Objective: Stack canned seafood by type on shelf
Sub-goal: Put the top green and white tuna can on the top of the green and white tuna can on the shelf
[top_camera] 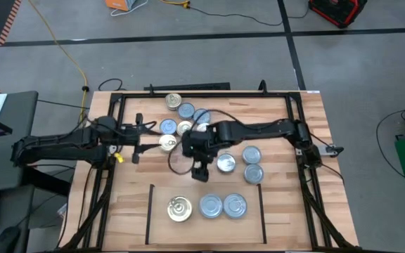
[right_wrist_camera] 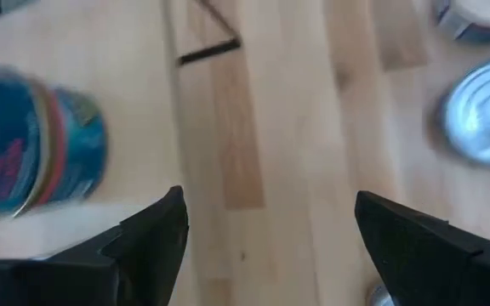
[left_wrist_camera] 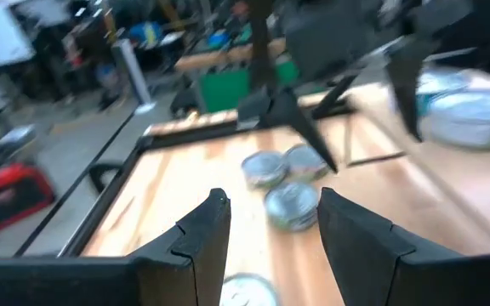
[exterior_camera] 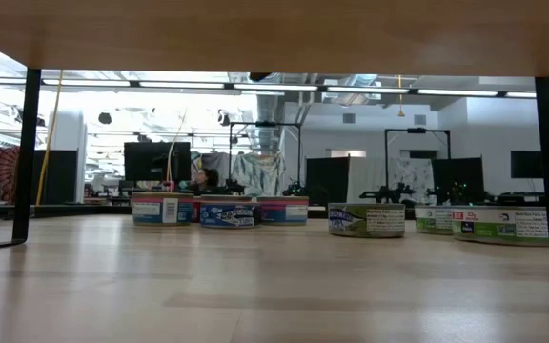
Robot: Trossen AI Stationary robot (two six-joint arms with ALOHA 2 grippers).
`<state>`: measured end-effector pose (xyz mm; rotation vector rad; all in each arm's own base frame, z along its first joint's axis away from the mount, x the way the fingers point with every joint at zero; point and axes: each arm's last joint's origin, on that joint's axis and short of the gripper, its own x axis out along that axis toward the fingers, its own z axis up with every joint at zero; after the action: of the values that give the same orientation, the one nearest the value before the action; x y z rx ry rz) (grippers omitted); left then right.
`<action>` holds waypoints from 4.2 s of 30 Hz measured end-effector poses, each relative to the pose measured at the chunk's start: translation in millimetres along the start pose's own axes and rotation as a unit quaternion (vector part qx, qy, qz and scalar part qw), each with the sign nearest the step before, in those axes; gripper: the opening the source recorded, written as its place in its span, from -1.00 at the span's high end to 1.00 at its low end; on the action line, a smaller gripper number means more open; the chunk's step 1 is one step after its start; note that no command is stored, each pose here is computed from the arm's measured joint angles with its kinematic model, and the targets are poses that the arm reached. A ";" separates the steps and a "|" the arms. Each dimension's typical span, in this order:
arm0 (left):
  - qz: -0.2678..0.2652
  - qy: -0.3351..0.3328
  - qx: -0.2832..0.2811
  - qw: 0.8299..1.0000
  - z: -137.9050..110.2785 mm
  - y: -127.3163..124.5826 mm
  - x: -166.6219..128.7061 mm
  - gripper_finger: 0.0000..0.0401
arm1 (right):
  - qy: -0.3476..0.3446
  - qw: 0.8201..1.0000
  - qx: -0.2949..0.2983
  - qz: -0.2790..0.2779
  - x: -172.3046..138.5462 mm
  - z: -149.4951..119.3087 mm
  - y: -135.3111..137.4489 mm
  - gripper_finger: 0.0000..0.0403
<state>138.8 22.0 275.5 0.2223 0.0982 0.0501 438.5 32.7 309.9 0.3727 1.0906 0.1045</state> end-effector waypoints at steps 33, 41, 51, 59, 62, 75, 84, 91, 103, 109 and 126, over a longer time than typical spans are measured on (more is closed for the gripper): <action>0.080 0.085 -0.058 0.991 -17.4 4.2 22.3 0.16 | -0.160 0.954 0.049 -0.248 9.2 -171.4 -71.6 -0.52; 0.081 0.086 -0.097 0.988 -18.5 4.0 23.5 0.16 | -0.189 0.951 0.019 -0.243 20.5 -219.6 -59.6 -0.52; 0.120 0.077 -0.191 0.971 -18.5 5.8 23.0 0.16 | -0.279 0.942 -0.049 -0.181 22.2 -270.5 -38.2 -0.52; 0.125 0.052 -0.225 0.965 -14.6 6.9 23.6 0.16 | -0.282 0.944 -0.055 -0.160 21.0 -294.2 -36.1 -0.52; 0.139 0.042 -0.223 0.964 -13.0 8.1 23.5 0.16 | -0.290 0.941 -0.051 -0.170 14.3 -293.5 -38.9 -0.52; 0.130 0.029 -0.243 0.961 -11.2 8.3 25.7 0.16 | -0.223 0.935 0.011 -0.274 4.0 -320.0 -81.1 -0.52; 0.144 0.049 -0.234 0.960 -18.3 8.9 38.2 0.16 | -0.258 0.909 0.111 -0.310 4.8 -333.8 -107.2 -0.52; 0.143 0.053 -0.207 0.966 -19.7 9.2 43.0 0.16 | -0.275 0.884 0.167 -0.340 0.8 -330.1 -119.9 -0.52; 0.142 0.049 -0.182 0.972 -17.5 9.4 40.5 0.16 | -0.222 0.888 0.198 -0.350 2.0 -330.9 -135.7 -0.52; 0.145 0.034 -0.151 0.977 -13.9 10.6 40.7 0.16 | -0.217 0.853 0.221 -0.419 -0.6 -322.5 -158.4 -0.52; 0.134 0.032 -0.062 0.988 -10.4 10.4 37.9 0.16 | -0.116 0.977 0.003 -0.177 -22.5 -274.5 -128.3 -0.52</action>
<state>175.1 36.7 264.3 0.1075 0.1275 0.3305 173.7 -26.0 172.9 0.1853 0.9105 -0.2527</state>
